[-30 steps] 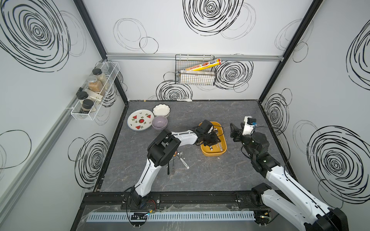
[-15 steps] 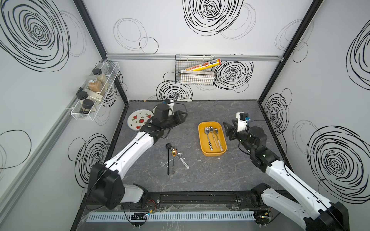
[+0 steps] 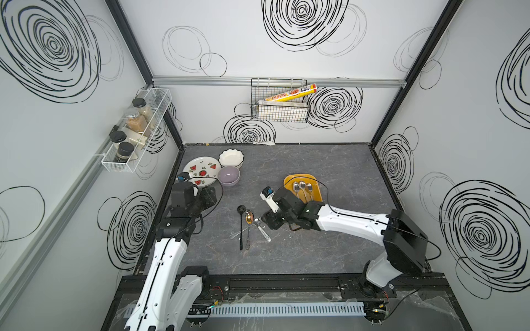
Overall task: Put the spoon into the storage box
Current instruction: Pick up the spoon from the center of the board.
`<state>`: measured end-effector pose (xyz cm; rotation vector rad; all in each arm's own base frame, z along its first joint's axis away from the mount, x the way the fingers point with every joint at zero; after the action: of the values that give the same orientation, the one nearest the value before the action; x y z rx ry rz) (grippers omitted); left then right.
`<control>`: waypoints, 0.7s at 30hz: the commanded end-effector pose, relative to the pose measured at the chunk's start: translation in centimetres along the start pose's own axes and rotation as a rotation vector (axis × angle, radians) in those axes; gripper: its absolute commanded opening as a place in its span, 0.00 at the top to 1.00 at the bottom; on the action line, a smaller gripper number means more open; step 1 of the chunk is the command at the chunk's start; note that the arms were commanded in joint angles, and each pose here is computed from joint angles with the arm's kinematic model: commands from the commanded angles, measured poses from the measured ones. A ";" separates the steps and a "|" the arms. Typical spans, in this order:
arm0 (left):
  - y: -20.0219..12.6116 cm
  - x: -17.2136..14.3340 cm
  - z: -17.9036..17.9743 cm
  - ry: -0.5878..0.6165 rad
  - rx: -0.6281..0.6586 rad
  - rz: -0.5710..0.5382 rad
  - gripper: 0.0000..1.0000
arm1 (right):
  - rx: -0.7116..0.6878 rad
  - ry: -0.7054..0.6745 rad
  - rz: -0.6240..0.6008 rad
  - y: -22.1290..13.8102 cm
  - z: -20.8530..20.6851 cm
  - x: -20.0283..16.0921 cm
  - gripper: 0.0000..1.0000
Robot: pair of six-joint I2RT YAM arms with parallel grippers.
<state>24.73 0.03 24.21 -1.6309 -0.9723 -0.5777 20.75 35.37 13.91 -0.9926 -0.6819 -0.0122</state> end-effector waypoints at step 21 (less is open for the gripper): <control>-1.4 0.2 -0.3 0.049 -0.018 -0.101 0.50 | -0.246 -0.056 0.248 6.8 -1.5 -6.7 0.63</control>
<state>23.38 0.08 24.61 -1.5925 -1.0065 -0.6328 18.67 37.34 6.47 -1.2113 -0.6354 0.1187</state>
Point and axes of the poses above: each gripper's point midway between its finger pads, its own y axis out along the fingers, its own z axis along the line the jaws close on, x = y × z, the point moved 5 cm from there along -y, back along the fingers, and after that the axes turned 13 degrees about y, right-handed, at the moved point
